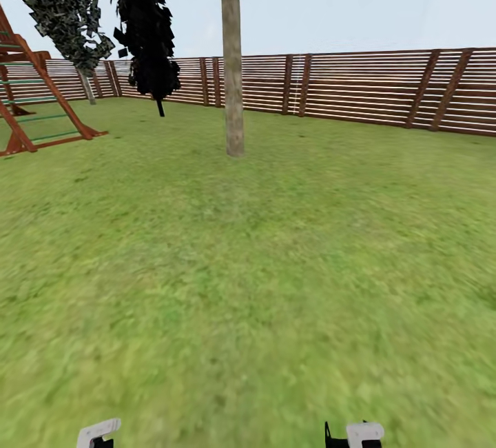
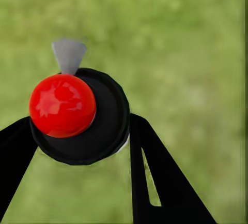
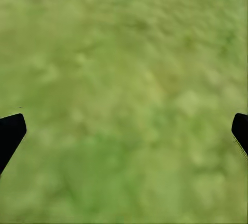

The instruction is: In the garden, pick up the pesticide atomizer on the floor and spray pesticide onto both trees until each tree trunk is fully covered.

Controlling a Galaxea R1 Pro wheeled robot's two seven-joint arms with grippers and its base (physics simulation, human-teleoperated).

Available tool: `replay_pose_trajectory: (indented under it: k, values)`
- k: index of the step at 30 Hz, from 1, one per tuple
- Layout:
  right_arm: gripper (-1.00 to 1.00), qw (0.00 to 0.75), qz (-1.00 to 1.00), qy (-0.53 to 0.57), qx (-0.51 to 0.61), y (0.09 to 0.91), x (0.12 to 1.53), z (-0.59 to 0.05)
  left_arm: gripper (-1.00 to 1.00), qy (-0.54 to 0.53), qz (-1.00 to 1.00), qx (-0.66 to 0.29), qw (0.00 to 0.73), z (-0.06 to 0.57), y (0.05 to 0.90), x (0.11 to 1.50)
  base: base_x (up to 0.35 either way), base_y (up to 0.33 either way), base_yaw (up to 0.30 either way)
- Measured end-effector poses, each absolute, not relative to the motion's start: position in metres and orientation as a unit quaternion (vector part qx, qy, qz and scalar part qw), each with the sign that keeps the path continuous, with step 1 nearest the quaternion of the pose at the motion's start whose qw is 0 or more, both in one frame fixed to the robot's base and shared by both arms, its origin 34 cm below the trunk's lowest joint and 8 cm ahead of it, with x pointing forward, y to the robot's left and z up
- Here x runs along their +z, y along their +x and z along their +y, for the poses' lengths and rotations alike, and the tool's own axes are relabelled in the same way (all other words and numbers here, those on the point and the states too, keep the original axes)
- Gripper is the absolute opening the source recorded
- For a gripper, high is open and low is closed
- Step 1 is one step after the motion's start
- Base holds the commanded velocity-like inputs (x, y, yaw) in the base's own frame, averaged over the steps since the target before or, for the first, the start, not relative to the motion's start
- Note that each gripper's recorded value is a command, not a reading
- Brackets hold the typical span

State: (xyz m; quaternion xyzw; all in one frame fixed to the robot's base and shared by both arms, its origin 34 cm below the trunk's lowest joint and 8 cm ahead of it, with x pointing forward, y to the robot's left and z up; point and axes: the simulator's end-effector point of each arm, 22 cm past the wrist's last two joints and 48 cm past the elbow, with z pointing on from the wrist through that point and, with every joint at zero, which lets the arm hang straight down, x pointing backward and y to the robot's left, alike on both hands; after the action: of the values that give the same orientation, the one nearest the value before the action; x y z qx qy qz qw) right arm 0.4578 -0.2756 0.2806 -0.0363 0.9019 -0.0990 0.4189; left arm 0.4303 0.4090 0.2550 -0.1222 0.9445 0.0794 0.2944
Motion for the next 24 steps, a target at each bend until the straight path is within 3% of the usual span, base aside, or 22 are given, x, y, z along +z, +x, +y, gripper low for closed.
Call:
replay_pose_trajectory:
  k: [24]
  values:
    - [1.00,0.419,0.902,-0.036,-0.099,0.4578,0.2806,-0.2756,-1.00,-0.122,0.945,0.080,0.294,0.4093,0.4297,0.2548,0.339,0.000,0.000]
